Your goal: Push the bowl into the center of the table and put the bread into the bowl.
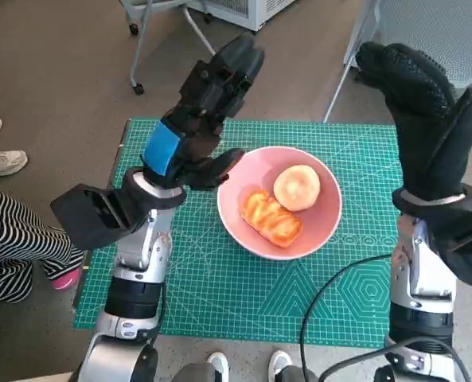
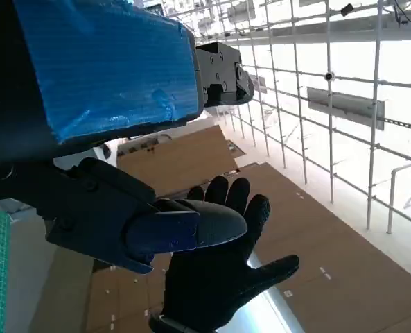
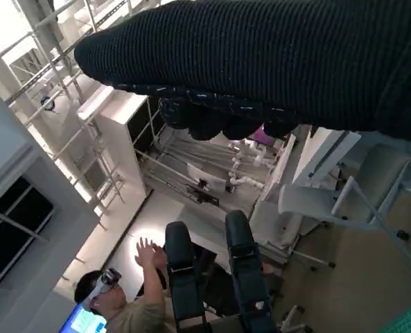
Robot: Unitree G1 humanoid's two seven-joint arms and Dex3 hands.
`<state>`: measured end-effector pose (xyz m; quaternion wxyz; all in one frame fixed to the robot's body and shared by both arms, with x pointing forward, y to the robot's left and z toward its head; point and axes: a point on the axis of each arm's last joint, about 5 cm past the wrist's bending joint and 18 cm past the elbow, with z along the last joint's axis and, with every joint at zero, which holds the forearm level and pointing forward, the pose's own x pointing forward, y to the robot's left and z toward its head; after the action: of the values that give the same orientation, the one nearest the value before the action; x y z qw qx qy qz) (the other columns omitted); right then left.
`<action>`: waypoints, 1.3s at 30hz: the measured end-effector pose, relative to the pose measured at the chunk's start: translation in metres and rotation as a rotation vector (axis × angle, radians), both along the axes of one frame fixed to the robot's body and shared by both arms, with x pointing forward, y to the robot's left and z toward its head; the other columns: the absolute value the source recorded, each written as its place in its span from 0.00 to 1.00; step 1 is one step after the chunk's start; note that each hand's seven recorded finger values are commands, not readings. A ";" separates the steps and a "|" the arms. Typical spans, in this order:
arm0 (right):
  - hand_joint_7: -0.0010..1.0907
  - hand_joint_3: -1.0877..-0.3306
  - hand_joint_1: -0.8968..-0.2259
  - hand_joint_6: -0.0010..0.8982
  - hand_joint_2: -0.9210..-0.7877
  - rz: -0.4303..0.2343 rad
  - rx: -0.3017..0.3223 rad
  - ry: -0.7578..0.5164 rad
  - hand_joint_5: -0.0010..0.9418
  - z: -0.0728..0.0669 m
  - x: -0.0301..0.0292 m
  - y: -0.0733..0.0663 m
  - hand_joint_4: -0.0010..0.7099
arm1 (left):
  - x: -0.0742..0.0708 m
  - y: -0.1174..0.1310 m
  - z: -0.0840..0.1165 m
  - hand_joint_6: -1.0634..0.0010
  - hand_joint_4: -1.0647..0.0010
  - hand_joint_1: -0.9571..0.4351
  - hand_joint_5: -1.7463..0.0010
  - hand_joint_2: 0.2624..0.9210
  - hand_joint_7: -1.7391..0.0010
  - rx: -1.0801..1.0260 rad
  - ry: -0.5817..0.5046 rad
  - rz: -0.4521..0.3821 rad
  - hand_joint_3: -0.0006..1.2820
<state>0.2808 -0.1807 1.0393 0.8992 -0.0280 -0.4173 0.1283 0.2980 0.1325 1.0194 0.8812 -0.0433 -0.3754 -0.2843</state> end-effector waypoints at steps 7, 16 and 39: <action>0.55 0.54 0.31 0.00 0.00 0.001 -0.019 0.003 0.00 -0.002 0.0014 0.003 0.23 | -0.001 0.003 -0.001 1.00 0.97 0.22 1.00 1.00 0.80 0.001 -0.007 0.011 0.37; 0.55 0.54 0.31 0.00 0.00 0.020 -0.023 0.019 0.00 -0.007 0.0051 0.003 0.23 | -0.002 0.005 -0.004 1.00 0.96 0.23 1.00 1.00 0.80 -0.002 0.004 0.029 0.37; 0.53 0.54 0.32 0.00 0.00 0.048 0.007 0.040 0.00 -0.011 0.0070 0.004 0.22 | -0.004 0.012 -0.005 1.00 0.95 0.22 0.99 1.00 0.78 0.022 0.010 0.087 0.34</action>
<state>0.2878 -0.1763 1.0283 0.9041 -0.0124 -0.4003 0.1488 0.2936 0.1447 1.0140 0.8949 -0.0187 -0.3694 -0.2497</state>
